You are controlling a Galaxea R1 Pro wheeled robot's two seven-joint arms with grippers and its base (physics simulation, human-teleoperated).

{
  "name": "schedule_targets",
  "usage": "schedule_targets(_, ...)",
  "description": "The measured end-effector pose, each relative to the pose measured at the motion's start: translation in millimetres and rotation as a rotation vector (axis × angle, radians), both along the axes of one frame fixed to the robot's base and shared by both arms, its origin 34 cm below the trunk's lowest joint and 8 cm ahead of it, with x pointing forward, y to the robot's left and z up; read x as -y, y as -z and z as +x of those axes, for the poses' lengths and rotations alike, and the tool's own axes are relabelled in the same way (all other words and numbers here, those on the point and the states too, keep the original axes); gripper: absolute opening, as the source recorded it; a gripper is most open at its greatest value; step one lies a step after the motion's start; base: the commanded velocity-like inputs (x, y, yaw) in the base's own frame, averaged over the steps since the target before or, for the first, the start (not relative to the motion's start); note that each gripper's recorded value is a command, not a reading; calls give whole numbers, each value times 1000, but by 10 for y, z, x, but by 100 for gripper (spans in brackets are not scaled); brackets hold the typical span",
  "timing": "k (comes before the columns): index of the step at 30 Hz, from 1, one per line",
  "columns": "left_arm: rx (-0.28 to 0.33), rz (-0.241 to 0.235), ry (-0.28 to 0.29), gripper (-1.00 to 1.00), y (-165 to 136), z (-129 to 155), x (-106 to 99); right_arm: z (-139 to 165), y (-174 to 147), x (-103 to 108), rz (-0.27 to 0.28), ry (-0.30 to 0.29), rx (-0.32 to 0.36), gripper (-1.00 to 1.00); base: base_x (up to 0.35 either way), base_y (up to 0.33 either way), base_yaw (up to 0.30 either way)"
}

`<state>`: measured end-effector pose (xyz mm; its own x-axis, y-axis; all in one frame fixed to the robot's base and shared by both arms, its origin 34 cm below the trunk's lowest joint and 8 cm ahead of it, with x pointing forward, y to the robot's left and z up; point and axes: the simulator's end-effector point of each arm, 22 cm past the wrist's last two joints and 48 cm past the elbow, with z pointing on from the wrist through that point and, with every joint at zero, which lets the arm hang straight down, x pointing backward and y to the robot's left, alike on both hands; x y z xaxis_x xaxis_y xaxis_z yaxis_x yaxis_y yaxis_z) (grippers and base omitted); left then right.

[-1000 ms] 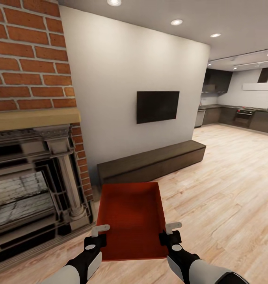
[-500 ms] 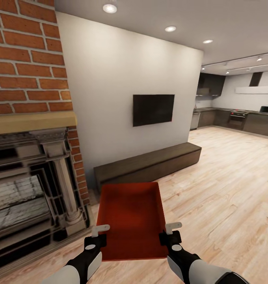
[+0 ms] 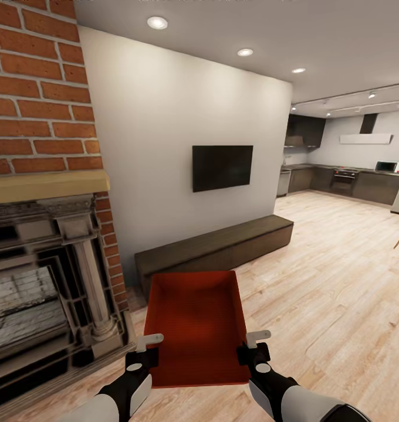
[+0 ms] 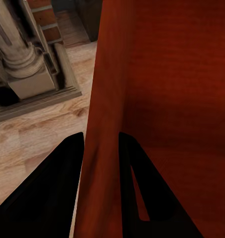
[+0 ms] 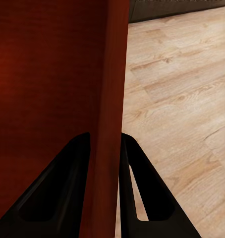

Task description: Move the two storage containers from the living room to the garage. In the garage, place one container on the floor and stack the other container on top of it (either order is fine).

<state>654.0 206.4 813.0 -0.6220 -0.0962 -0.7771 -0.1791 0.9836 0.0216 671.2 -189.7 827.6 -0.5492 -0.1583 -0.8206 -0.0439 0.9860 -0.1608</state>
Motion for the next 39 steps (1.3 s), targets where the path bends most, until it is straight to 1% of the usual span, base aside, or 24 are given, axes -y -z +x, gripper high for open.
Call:
schedule_targets(14,22,0,0,-100,-117,35,0,32,-121,-1,0,0,22,-100,0,0,-74)
schedule_targets(39,30,-1,-1,-100,-157,46,-2,44,-164,-2,-1,-1,29,-100,0,0,-2)
